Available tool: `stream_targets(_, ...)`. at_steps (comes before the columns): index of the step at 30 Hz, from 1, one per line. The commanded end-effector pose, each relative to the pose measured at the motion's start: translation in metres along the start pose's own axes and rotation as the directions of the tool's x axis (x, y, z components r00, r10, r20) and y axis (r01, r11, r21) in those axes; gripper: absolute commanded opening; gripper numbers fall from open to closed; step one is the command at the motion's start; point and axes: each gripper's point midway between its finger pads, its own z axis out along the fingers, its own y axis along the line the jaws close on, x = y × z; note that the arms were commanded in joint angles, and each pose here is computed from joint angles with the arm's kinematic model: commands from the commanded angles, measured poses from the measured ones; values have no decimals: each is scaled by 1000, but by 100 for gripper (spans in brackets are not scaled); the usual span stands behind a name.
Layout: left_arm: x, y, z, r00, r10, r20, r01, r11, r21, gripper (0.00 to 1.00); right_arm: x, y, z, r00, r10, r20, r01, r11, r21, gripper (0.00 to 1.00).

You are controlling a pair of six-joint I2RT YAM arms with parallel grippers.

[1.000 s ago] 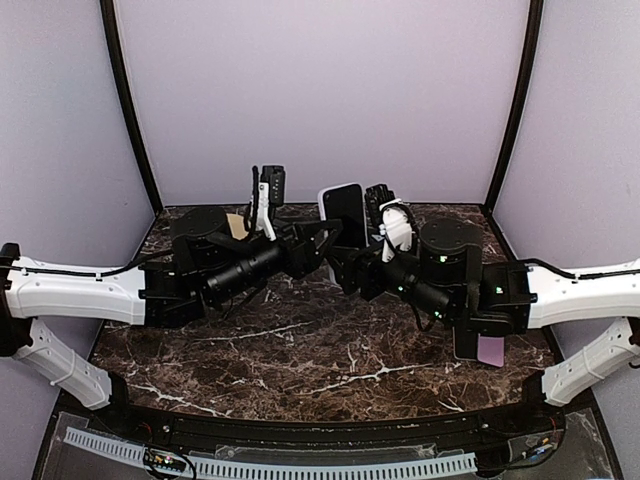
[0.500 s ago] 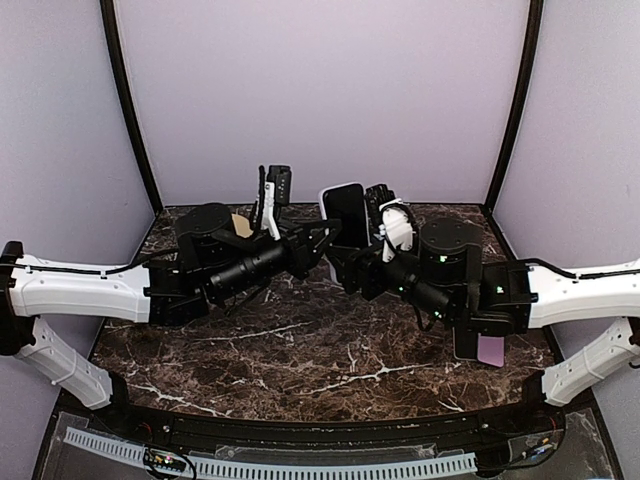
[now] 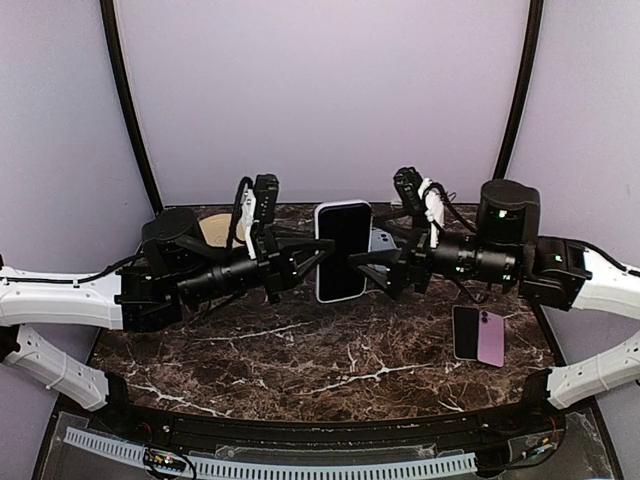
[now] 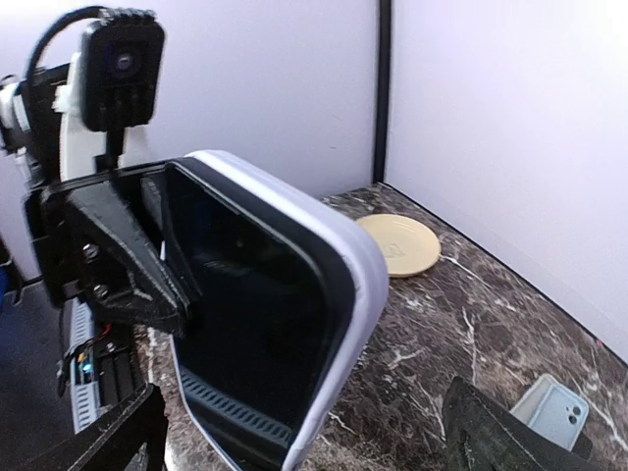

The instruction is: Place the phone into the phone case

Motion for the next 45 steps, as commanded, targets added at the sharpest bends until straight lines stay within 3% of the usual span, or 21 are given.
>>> stream_targets(1,-41,-52,-27,985,116,129,-145,960,240,0,-20,56,-31,992,-116,41,123,927,-355,98)
stream_targets(5,-40,-66,-34,984,122,128,-158,933,323,0,-35,63,-36,989,-125,78,146,901,-409,89)
stream_targets(8,-37,-72,-35,986,120,116,-155,922,356,0,-43,66,-39,988,-113,102,146,887,-438,66)
stream_targets(18,-31,-70,-30,988,121,92,-146,924,353,0,-42,70,-32,995,-64,80,95,874,-476,0)
stream_targets(23,-30,-68,-28,989,125,84,-146,930,336,0,-42,68,-32,994,-69,82,99,877,-470,0)
stream_targets(25,-31,-66,-27,989,123,85,-144,937,318,17,-42,70,-32,994,-71,81,101,872,-478,0)
stream_targets(26,-31,-65,-27,989,123,87,-145,939,312,31,-42,70,-32,994,-71,81,101,870,-482,0)
stream_targets(28,-33,-64,-26,988,120,94,-144,941,306,46,-43,71,-32,994,-72,80,102,868,-486,0)
stream_targets(30,-34,-63,-26,989,110,102,-136,943,303,50,-44,71,-32,994,-71,83,102,867,-487,0)
stream_targets(34,-32,-59,-22,991,95,95,-119,952,282,46,-45,71,-33,994,-71,88,105,868,-485,0)
stream_targets(36,-29,-58,-22,992,87,88,-109,954,280,37,-45,71,-33,994,-71,88,105,868,-485,0)
stream_targets(39,-26,-57,-22,994,74,82,-94,954,283,12,-44,71,-32,994,-72,82,103,868,-485,0)
stream_targets(41,-27,-57,-22,994,70,85,-91,955,283,1,-43,71,-31,994,-74,75,102,868,-486,0)
stream_targets(45,-28,-58,-23,993,72,95,-97,954,283,0,-37,70,-28,996,-75,53,91,871,-482,0)
